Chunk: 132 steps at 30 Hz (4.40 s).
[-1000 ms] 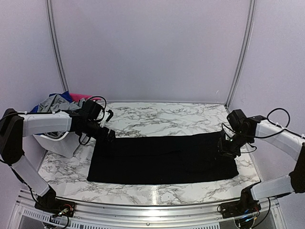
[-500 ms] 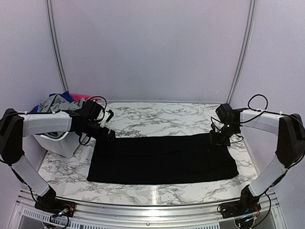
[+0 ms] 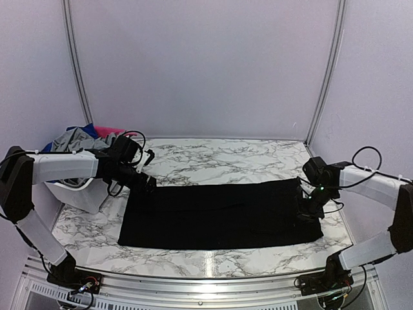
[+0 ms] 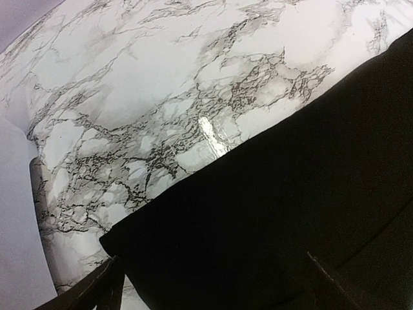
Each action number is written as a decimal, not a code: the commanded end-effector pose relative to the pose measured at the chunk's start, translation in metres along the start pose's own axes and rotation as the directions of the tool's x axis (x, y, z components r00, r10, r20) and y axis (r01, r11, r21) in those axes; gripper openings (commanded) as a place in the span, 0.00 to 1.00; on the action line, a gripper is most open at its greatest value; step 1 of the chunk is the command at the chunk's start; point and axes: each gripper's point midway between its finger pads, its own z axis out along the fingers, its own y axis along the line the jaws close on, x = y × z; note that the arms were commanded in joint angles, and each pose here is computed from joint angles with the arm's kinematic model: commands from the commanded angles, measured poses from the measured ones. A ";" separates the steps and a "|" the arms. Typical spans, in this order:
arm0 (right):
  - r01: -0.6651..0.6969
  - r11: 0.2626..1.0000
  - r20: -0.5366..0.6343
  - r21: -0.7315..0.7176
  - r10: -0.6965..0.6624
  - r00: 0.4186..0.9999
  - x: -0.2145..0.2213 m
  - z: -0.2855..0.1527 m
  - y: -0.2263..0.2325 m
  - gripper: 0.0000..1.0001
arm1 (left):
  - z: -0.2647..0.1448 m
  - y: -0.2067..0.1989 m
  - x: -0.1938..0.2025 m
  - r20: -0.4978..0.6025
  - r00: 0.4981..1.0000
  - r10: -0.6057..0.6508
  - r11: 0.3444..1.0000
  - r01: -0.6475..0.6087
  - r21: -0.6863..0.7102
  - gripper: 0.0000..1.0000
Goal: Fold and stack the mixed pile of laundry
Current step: Smooth out the rectangle-folded T-shirt at the center of the board, then rotate the rectangle-folded T-shirt at the center of the board.
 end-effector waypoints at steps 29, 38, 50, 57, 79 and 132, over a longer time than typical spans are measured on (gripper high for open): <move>0.000 0.991 0.008 -0.135 0.001 1.000 -0.042 0.021 0.055 0.27 | 0.008 -0.002 -0.009 0.016 1.000 -0.020 1.000 0.020 0.010 0.99; -0.122 0.992 -0.012 0.041 0.123 0.992 -0.016 0.012 0.011 0.24 | 0.011 0.002 -0.003 0.001 1.000 -0.010 1.000 0.010 -0.015 0.99; -0.201 0.978 0.074 0.048 0.197 0.978 0.013 -0.038 -0.007 0.27 | 0.013 0.007 -0.004 -0.002 1.000 -0.011 0.999 0.011 -0.038 0.99; -0.114 0.986 0.167 -0.125 0.135 0.977 -0.028 -0.050 0.033 0.33 | 0.006 -0.001 -0.022 0.047 0.997 -0.054 0.999 0.054 0.008 0.99; -0.047 0.997 0.123 0.054 0.040 0.992 -0.121 0.045 0.015 0.32 | 0.032 -0.015 0.000 -0.122 0.992 -0.031 0.999 0.026 -0.039 0.99; 0.256 0.958 0.256 -0.130 -0.217 0.942 -0.182 0.004 0.091 0.46 | -0.007 -0.126 0.065 -0.288 0.922 0.258 0.941 -0.308 -0.143 0.99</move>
